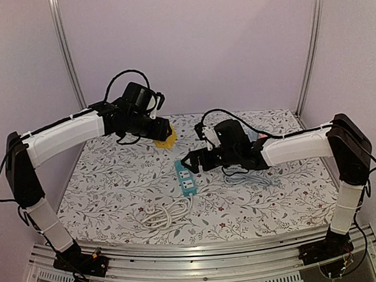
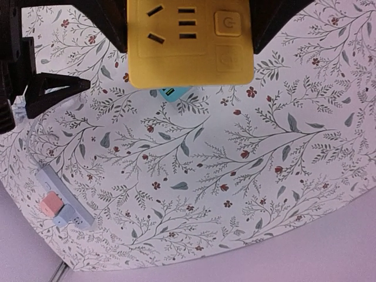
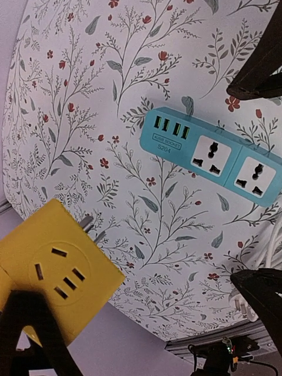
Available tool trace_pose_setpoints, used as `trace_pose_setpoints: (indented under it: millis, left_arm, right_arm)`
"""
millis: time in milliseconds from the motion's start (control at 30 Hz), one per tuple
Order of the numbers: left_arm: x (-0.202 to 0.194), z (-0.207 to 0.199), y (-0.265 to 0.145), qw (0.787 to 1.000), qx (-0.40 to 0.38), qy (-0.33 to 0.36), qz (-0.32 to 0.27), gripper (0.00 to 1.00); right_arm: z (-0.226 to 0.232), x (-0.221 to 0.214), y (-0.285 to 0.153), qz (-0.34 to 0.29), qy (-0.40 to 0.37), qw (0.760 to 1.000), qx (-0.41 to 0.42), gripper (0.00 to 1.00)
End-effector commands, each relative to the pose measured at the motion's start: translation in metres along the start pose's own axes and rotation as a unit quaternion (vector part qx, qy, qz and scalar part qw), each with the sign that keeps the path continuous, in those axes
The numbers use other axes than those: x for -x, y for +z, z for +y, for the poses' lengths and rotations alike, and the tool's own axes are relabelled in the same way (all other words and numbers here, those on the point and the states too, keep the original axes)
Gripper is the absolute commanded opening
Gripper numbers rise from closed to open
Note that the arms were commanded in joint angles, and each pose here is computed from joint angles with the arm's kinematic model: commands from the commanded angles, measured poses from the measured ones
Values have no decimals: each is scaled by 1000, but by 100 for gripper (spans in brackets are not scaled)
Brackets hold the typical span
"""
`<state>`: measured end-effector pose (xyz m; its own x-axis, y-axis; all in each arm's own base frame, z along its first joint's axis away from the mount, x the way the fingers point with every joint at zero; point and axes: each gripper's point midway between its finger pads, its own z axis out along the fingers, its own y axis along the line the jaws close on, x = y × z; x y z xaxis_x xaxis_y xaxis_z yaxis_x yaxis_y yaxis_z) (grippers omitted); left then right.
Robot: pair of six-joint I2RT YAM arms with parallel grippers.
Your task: Insert the plug
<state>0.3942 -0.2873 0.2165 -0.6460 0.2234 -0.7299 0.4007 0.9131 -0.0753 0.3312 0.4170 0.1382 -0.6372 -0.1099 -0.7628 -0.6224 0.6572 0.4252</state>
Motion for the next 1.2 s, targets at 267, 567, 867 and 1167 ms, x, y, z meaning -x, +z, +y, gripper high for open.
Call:
trace_pose_setpoints:
  millis: [267, 567, 867, 1167]
  left_arm:
    - [1, 11, -23, 999, 16, -16, -42, 0]
    - [-3, 13, -28, 998, 12, -11, -56, 0]
    - [0, 11, -36, 997, 1, 3, -79, 0]
    - [13, 7, -35, 993, -1, 55, -108, 0]
  right_arm:
    - [3, -56, 54, 78, 10, 995, -65, 98]
    - [-11, -96, 68, 126, -7, 982, -138, 89]
    - [-21, -115, 69, 143, -18, 977, -156, 56]
    - [-32, -122, 54, 149, -87, 973, -154, 42]
